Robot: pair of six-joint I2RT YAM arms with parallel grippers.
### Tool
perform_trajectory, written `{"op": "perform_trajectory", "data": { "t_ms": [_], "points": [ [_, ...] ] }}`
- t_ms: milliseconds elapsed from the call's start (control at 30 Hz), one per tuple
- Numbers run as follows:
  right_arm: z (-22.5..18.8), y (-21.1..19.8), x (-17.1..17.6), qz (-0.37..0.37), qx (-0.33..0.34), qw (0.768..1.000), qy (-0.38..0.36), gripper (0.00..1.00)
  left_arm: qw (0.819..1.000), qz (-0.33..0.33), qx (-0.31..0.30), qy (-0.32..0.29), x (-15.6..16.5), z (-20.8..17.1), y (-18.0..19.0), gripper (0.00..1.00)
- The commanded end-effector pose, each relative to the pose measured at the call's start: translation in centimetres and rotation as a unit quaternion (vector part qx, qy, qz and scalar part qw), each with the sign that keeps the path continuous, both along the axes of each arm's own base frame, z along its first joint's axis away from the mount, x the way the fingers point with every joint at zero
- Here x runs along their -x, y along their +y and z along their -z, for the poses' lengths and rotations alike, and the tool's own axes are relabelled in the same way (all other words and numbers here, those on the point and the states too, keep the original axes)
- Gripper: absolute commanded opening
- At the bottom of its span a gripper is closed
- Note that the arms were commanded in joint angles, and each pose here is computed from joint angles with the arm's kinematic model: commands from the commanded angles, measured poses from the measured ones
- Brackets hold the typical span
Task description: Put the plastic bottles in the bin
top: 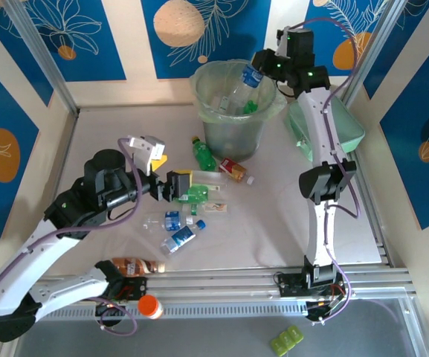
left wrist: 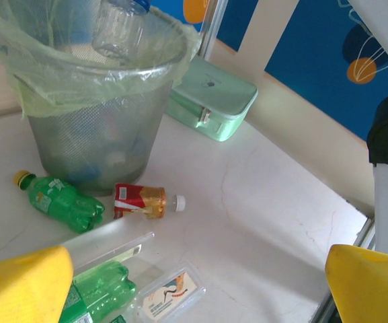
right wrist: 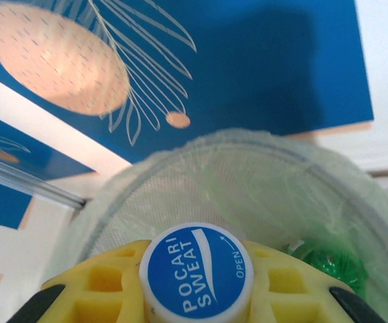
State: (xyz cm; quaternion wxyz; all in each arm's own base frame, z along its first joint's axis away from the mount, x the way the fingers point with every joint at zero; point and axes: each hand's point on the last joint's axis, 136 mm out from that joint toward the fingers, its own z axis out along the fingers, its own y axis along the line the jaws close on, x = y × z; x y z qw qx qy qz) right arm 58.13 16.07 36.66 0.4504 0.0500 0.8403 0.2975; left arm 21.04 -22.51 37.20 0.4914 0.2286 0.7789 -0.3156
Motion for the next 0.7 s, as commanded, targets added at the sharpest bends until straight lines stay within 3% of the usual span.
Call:
{"op": "perform_trajectory", "data": {
  "t_ms": [0, 267, 467, 667],
  "points": [
    [1.7, 2.9, 0.4, -0.041, 0.017, 0.999, 0.010, 0.00, 1.000, -0.006, -0.016, -0.016, -0.2, -0.4, 0.3, 0.96],
    [8.7, 6.7, -0.8, -0.093, 0.000, 0.993, 0.073, 0.00, 0.998, -0.032, -0.049, -0.004, -1.2, 1.9, 0.8, 0.96],
    [10.7, 7.1, -1.7, -0.100, -0.016, 0.991, 0.088, 0.34, 0.997, -0.044, -0.065, -0.001, -1.6, 2.4, 1.1, 0.96],
    [6.5, 6.8, -1.0, -0.100, -0.004, 0.994, 0.040, 0.64, 0.995, -0.068, -0.077, 0.007, -2.3, 2.8, 1.6, 0.97]
  ]
}}
